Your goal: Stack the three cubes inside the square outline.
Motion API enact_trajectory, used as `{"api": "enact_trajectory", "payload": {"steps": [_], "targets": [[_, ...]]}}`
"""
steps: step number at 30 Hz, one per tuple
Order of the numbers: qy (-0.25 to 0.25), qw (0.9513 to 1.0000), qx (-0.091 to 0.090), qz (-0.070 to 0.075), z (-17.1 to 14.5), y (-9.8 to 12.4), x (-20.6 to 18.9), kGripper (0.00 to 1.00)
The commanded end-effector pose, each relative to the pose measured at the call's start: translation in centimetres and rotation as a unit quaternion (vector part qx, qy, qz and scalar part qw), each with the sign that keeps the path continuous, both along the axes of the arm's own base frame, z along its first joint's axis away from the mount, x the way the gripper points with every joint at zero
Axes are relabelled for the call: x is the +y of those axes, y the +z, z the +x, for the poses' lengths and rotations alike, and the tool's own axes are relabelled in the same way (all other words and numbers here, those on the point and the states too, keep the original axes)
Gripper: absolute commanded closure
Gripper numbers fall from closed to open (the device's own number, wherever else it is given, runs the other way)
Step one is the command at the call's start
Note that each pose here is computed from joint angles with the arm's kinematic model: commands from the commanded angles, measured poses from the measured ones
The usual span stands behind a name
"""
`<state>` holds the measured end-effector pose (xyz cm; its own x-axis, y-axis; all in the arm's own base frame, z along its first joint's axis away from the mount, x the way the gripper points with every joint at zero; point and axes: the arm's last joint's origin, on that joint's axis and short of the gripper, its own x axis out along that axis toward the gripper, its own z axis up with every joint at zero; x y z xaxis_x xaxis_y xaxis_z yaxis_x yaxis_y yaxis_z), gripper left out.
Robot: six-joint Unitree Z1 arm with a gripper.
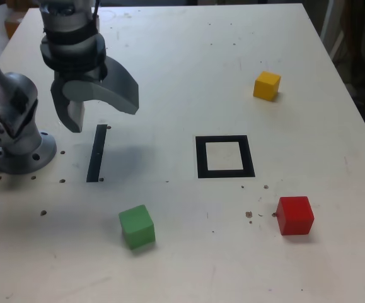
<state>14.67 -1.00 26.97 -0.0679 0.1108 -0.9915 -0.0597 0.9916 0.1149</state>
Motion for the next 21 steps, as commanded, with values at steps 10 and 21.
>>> {"api": "enact_trajectory", "payload": {"steps": [10,21], "targets": [[-0.044,0.9990,0.010,0.001,6.0,1.9,-2.6,0.01],[-0.084,0.9964,0.010,0.000,11.6,3.5,-6.0,0.00]]}}
